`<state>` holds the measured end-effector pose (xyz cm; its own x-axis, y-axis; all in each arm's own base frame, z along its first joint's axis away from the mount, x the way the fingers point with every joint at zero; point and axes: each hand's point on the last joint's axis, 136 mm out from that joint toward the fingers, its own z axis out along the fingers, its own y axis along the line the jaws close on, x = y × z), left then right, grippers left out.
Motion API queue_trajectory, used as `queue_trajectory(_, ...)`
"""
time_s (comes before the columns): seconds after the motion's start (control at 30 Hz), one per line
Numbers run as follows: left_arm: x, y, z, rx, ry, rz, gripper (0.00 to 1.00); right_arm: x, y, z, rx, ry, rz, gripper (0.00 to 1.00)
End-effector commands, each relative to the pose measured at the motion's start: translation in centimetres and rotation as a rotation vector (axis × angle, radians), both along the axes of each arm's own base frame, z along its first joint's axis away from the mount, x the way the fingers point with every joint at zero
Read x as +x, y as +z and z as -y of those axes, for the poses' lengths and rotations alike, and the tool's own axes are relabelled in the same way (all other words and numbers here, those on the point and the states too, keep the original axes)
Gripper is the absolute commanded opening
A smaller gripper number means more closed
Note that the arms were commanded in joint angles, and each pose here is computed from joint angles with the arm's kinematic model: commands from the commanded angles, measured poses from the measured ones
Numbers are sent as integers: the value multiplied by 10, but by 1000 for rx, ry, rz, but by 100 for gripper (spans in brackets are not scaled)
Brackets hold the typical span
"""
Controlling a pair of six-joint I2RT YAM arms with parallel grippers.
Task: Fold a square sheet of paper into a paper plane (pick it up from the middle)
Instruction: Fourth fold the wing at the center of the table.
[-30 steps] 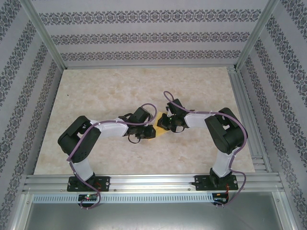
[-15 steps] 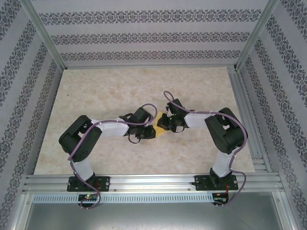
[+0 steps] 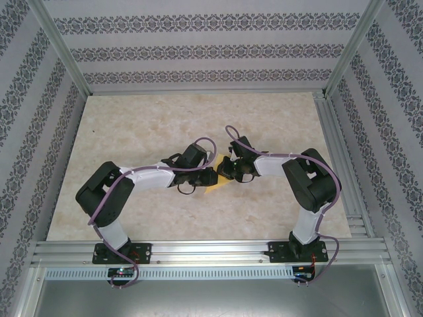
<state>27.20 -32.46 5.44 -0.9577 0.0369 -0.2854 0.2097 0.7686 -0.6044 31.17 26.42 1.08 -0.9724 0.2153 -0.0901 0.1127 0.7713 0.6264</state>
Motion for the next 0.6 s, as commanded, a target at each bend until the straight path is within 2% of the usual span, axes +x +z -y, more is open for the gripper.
queue_trajectory(0.0, 12, 0, 10, -13, 8, 17, 17, -13, -41, 33, -155, -63, -87, 9)
queue_trajectory(0.27, -1, -29, 1, 49, 7, -74, 16, -13, -43, 33, -156, -65, -92, 8)
queue_trajectory(0.57, -8, -50, -19, 145, 28, -91, 12, -8, -36, 30, -131, -64, -68, 8)
